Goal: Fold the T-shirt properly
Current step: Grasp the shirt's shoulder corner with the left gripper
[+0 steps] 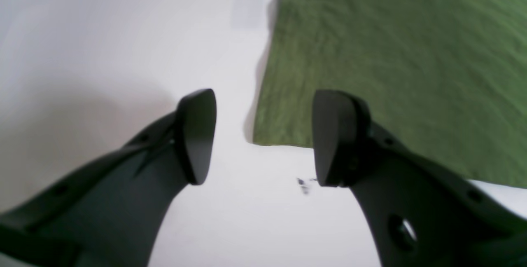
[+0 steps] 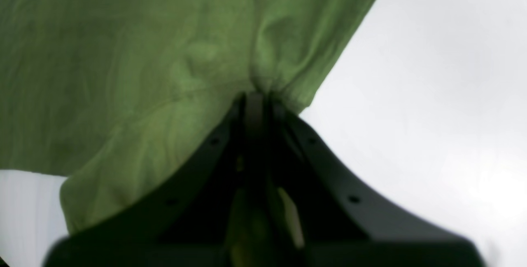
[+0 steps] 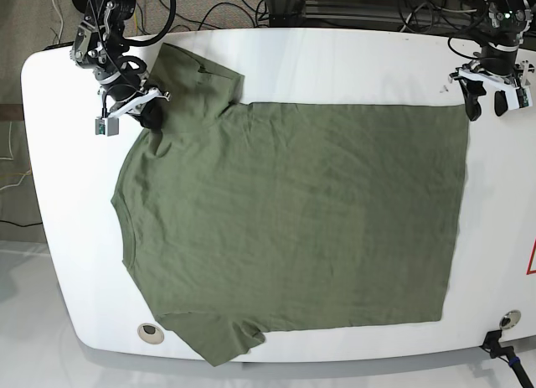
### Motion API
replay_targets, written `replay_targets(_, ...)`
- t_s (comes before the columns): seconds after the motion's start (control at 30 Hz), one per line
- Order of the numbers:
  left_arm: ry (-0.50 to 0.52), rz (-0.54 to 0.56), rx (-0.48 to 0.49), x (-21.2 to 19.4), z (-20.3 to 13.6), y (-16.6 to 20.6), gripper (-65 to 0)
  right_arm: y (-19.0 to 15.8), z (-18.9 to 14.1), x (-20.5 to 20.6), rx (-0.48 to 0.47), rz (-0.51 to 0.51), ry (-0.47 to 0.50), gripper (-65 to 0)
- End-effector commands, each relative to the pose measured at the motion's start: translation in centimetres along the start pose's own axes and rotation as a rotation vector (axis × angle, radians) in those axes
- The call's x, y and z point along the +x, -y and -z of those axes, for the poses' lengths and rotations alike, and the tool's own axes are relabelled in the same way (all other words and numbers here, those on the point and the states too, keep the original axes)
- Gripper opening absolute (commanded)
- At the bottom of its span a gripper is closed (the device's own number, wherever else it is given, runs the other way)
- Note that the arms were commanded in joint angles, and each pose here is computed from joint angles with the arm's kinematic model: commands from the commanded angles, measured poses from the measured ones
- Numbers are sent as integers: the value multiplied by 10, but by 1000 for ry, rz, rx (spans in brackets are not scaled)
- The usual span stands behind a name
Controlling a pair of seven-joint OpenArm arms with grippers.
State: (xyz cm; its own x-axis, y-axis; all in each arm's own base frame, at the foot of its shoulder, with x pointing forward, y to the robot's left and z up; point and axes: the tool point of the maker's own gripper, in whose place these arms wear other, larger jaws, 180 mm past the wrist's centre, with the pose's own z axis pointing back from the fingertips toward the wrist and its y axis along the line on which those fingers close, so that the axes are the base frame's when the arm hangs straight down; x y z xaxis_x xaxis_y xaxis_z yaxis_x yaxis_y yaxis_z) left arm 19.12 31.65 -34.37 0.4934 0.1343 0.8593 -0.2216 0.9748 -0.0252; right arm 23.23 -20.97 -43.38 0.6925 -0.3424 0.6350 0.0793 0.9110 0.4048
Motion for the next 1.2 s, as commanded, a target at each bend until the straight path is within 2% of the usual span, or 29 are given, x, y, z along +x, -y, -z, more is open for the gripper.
replay_targets(0.0,3,11,35,-1,2,-14,-319,9,-3,-15,-41,-24,-75,-650)
replay_targets(0.17,-87,-51,113,-35,6,-46,-328,9,-4,-17,-39,-28,-85,-650)
replay_targets(0.37,-168,-90,102,-61,8,-50,-341,9,-5,-20,-38,-33,-115,-650)
replay_targets(0.4,-139,-77,99,-51,11,-49,-332,5,-3,-7,-23,-21,-54,-650)
replay_targets(0.57,-113,-120,71,-31,24,-59,-344,5,-4,-4,-22,-22,-43,-650)
replay_targets(0.8,-180,-203,-20,-33,37,-44,-307,5,-4,-4,-21,-25,-43,-650)
replay_targets(1.17,-254,-275,-44,-54,37,-27,-292,4,-5,-3,-20,-23,-38,-650)
